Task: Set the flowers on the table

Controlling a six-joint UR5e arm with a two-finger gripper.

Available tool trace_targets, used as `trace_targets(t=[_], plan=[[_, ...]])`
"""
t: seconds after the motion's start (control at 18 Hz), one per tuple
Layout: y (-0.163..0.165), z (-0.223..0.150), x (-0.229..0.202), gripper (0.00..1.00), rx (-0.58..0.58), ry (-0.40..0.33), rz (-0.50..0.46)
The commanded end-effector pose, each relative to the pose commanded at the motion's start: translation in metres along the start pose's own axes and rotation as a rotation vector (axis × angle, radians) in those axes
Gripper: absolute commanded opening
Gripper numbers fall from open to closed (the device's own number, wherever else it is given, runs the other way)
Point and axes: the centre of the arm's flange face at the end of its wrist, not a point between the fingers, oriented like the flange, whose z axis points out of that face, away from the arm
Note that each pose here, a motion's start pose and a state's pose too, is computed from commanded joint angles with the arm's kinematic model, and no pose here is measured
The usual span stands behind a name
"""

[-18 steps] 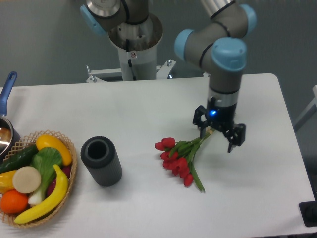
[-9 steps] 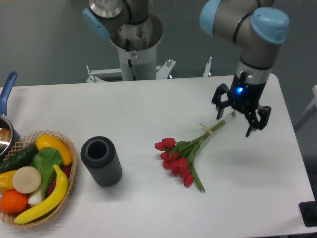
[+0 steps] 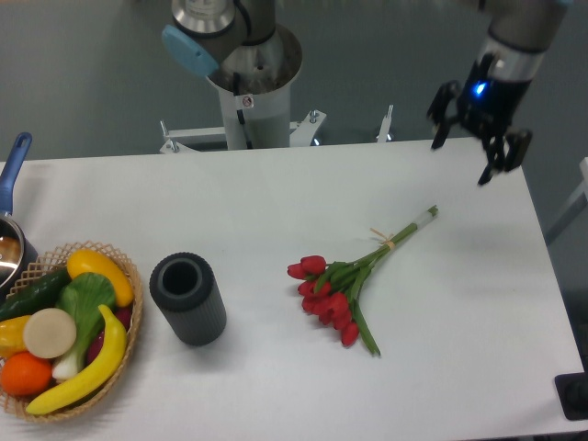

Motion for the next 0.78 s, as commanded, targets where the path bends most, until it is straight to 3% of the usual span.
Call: trace_targets(t=[0.78], plan=[[0.0003, -0.0036, 0.0026, 1.0, -0.004, -0.003, 0.012]])
